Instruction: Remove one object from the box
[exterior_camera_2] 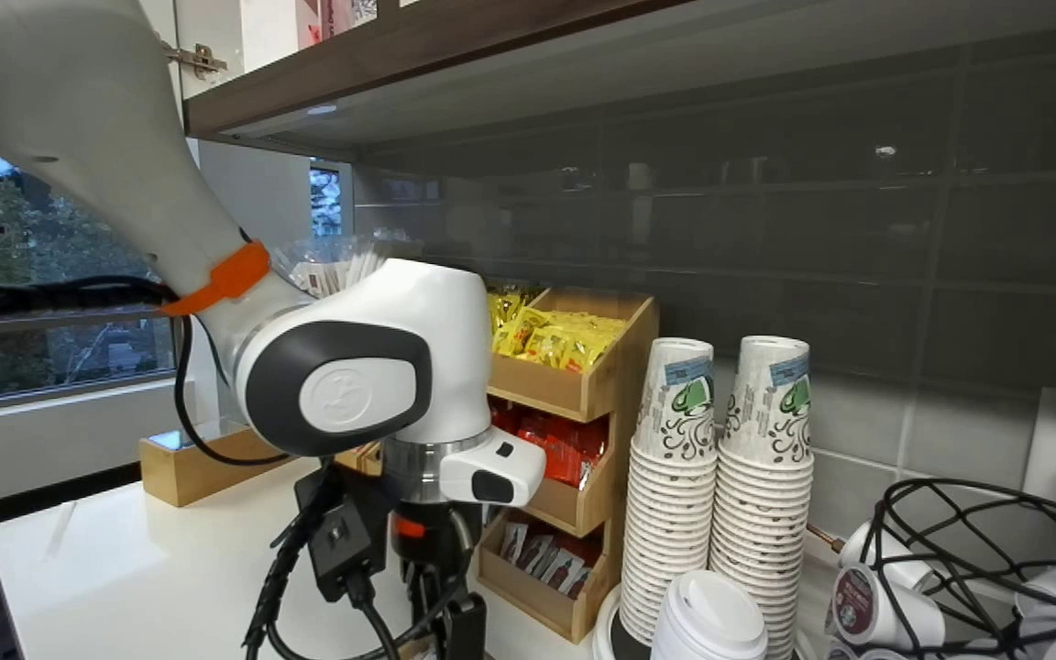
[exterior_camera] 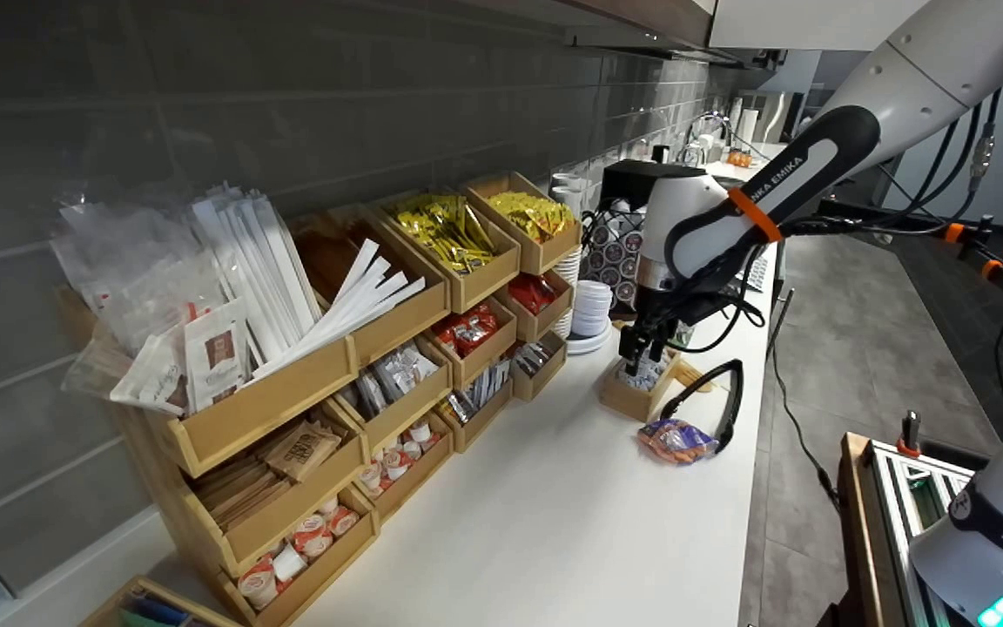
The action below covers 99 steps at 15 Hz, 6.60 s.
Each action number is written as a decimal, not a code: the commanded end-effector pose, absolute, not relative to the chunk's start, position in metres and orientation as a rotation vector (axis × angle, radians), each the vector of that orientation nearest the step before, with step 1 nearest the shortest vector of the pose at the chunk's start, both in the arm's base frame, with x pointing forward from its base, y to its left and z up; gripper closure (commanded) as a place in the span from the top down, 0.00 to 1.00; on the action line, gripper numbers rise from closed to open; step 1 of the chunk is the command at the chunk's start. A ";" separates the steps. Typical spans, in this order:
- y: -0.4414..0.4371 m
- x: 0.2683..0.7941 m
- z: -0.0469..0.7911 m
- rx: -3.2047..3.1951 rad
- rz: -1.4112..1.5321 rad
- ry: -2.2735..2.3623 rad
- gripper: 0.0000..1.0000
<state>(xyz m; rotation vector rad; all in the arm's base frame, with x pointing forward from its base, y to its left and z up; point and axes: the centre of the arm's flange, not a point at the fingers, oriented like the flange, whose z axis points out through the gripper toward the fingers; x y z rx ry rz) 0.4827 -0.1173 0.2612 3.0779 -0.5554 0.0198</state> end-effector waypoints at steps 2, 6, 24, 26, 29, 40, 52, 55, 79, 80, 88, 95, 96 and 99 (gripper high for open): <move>-0.117 0.482 0.267 3.073 -0.016 -0.565 0.59; -0.116 0.481 0.269 3.069 -0.031 -0.563 0.55; -0.115 0.478 0.269 3.057 -0.077 -0.537 0.21; -0.115 0.478 0.269 3.056 -0.077 -0.537 0.37; -0.115 0.478 0.269 3.055 -0.077 -0.539 0.33; -0.115 0.478 0.269 3.057 -0.085 -0.548 0.00; -0.111 0.471 0.316 3.123 -0.069 -0.545 0.00; -0.108 0.470 0.323 3.135 -0.061 -0.530 0.00; -0.111 0.467 0.304 3.097 -0.119 -0.488 0.62; -0.111 0.467 0.303 3.095 -0.125 -0.486 0.71; -0.109 0.462 0.286 3.078 -0.191 -0.460 0.64; -0.107 0.462 0.272 3.069 -0.214 -0.469 0.24; -0.107 0.462 0.271 3.069 -0.216 -0.470 0.21; -0.107 0.463 0.267 3.067 -0.219 -0.476 0.05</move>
